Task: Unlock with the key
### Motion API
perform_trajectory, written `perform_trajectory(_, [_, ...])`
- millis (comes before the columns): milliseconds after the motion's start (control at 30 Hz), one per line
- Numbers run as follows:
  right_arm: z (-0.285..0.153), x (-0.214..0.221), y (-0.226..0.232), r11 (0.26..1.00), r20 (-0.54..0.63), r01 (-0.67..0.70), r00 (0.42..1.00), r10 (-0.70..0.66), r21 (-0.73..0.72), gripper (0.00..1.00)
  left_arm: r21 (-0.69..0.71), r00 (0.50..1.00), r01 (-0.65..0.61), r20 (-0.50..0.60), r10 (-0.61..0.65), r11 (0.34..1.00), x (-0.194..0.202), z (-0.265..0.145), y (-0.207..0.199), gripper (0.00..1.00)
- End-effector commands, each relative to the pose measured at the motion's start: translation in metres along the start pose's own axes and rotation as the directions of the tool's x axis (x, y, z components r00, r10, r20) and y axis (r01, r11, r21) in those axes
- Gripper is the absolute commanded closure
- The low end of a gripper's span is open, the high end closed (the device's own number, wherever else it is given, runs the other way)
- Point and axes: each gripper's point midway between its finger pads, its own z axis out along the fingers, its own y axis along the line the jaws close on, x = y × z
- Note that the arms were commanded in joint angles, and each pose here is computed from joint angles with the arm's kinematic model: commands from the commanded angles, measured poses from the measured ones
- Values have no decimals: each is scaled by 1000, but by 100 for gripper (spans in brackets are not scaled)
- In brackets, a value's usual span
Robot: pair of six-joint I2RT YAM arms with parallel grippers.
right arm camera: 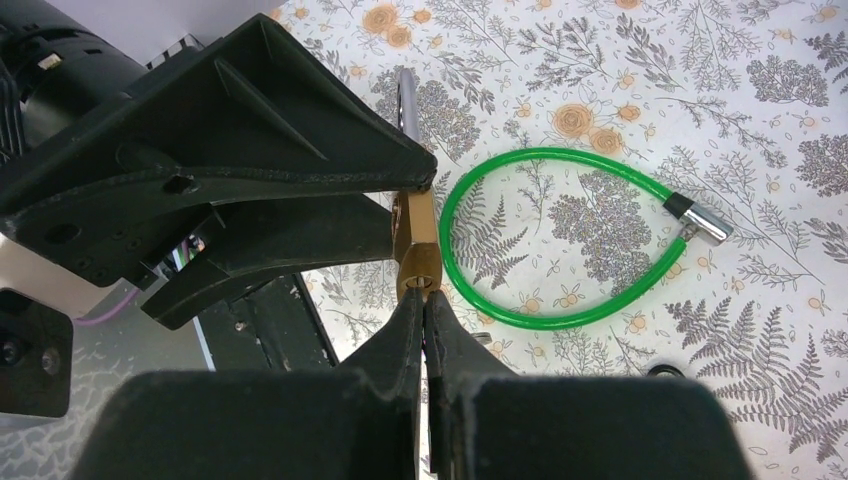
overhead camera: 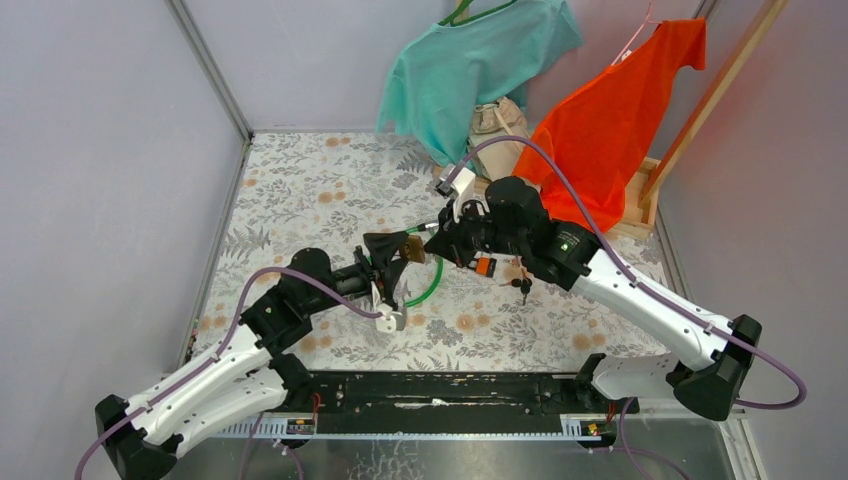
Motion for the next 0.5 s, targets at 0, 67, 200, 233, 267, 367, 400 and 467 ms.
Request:
perform_trajectory(0, [10, -33, 11, 999, 126, -16, 992, 20, -35, 100, -269, 976, -123, 139, 165, 955, -44, -9, 70, 100])
perform_trajectory(67, [11, -31, 12, 998, 130, -54, 990, 59, -44, 100, -297, 971, -153, 133, 200, 943, -45, -11, 70, 100])
perform_trajectory(200, [11, -23, 14, 982, 108, -168, 978, 177, -91, 100, -349, 951, -231, 115, 286, 908, -46, -17, 68, 100])
perform_trajectory(233, [10, -21, 13, 972, 102, -206, 971, 217, -112, 100, -370, 943, -256, 109, 315, 893, -47, -18, 68, 100])
perform_trajectory(267, [8, -20, 14, 956, 94, -259, 957, 273, -141, 100, -390, 934, -279, 103, 343, 877, -48, -20, 68, 100])
perform_trajectory(367, [1, -15, 10, 910, 75, -363, 920, 383, -199, 100, -417, 915, -329, 81, 395, 848, -48, -23, 65, 100])
perform_trajectory(400, [-1, -14, 8, 897, 73, -386, 910, 409, -213, 100, -428, 909, -343, 72, 410, 836, -48, -24, 65, 100])
perform_trajectory(467, [-5, -11, 7, 876, 63, -424, 892, 448, -233, 100, -448, 898, -370, 51, 437, 814, -47, -26, 65, 100])
